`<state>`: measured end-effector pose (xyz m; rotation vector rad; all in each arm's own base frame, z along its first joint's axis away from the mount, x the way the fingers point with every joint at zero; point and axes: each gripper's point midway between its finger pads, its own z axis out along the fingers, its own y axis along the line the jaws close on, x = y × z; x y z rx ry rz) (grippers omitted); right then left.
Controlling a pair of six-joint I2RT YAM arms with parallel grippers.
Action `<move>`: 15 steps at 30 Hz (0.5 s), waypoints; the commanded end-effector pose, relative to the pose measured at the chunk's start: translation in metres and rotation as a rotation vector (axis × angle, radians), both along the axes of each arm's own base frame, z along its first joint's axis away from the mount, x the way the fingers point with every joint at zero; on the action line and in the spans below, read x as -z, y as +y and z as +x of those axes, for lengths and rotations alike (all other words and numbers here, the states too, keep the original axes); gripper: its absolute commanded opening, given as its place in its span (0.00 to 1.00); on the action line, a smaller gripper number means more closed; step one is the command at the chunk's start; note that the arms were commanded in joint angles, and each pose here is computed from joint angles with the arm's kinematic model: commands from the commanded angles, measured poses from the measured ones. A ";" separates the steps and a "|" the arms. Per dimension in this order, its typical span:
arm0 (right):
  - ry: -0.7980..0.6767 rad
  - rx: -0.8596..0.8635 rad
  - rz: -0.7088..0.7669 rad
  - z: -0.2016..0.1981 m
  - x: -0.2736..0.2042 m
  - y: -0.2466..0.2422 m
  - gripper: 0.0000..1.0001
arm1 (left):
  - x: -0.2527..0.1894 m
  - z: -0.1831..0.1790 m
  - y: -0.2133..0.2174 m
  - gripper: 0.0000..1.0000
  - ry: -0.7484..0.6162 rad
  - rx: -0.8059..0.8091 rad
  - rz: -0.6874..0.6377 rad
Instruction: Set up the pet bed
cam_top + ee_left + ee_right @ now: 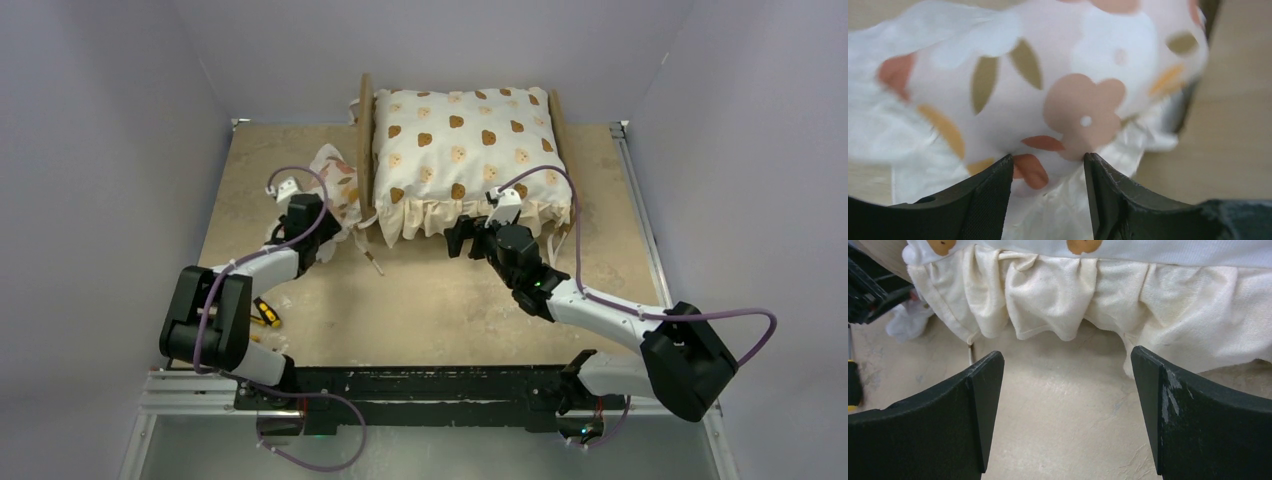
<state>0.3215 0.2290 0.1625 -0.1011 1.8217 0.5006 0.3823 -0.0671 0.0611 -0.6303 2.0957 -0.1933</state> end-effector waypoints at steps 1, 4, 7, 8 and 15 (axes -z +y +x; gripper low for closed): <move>-0.013 0.058 0.003 0.003 -0.007 -0.009 0.98 | 0.009 -0.002 0.072 0.56 0.015 -0.214 0.077; -0.019 0.059 0.013 0.003 -0.009 -0.009 0.98 | -0.003 -0.003 0.082 0.60 0.004 -0.215 0.105; -0.042 0.057 0.017 0.002 -0.014 -0.010 0.98 | -0.025 -0.002 0.056 0.66 -0.086 -0.093 0.041; -0.052 0.054 0.018 0.002 -0.016 -0.010 0.98 | -0.037 -0.002 0.046 0.68 -0.130 -0.050 0.026; -0.100 -0.001 0.044 -0.004 -0.028 -0.005 0.99 | -0.091 -0.026 -0.032 0.75 -0.332 0.270 -0.019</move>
